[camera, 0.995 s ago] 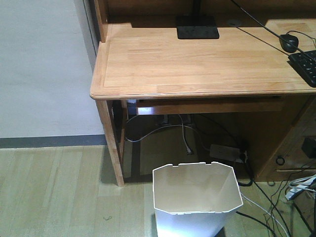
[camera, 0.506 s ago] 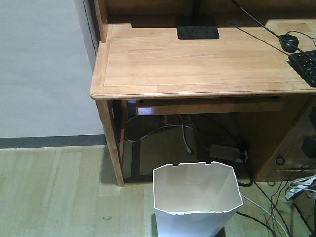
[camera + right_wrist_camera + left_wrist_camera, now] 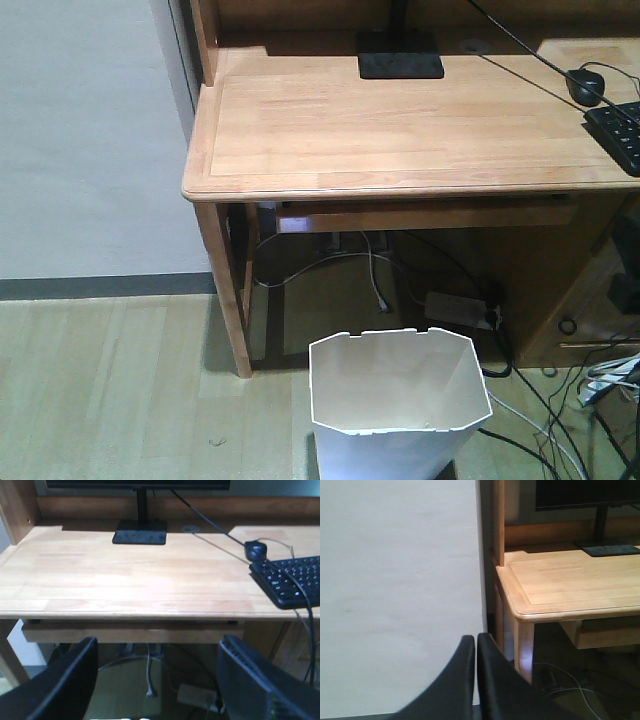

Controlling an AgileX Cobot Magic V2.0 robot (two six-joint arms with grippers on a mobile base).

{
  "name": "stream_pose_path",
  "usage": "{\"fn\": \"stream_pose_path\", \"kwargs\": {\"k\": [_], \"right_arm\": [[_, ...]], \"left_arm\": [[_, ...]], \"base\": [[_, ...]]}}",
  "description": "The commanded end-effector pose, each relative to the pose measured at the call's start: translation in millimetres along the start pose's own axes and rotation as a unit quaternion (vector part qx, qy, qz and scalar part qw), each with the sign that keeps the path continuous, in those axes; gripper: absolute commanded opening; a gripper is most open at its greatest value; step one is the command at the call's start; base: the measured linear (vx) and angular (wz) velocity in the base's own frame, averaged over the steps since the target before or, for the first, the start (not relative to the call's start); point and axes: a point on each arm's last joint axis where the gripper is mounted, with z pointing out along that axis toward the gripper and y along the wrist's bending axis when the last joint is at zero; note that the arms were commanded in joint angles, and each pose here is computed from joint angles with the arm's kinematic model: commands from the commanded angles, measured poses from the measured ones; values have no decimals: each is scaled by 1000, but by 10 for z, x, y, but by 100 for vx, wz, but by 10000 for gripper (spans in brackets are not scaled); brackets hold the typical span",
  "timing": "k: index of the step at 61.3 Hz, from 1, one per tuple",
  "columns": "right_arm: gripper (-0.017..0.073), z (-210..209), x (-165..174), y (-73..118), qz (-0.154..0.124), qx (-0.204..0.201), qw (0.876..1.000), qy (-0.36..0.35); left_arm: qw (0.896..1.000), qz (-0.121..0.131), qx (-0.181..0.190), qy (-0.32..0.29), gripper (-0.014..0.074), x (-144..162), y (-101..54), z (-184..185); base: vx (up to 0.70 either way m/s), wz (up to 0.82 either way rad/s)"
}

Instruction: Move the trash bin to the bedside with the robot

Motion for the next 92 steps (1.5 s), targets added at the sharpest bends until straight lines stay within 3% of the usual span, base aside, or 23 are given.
{"fn": "stream_pose_path", "kwargs": {"k": [1,11,30,43,58,71,82,92], "right_arm": [[498,85,-191,-3,5,-1,1000,-14],[498,365,-177,3,14,-5,997,80],[498,997,-63,27,30,-13,975,220],[498,1448,78,35,5,-21,956,292],[498,1973,396,70,-24,-56,920,388],[498,2354,785,-137,29,-70,893,444],[498,2573,1186,-160,-18,-110,878,466],[498,2724,1591,-182,-29,-97,871,480]], "left_arm": [[999,-2,1,-32,-6,-6,-3,2],[999,-2,1,-32,-6,-6,-3,2],[999,-2,1,-32,-6,-6,-3,2],[999,-2,1,-32,-6,-6,-3,2],[999,-2,1,-32,-6,-6,-3,2],[999,-2,1,-32,-6,-6,-3,2],[999,-2,1,-32,-6,-6,-3,2],[999,-2,1,-32,-6,-6,-3,2]], "base": [[0,0],[0,0],[0,0],[0,0],[0,0],[0,0],[0,0],[0,-1]]}}
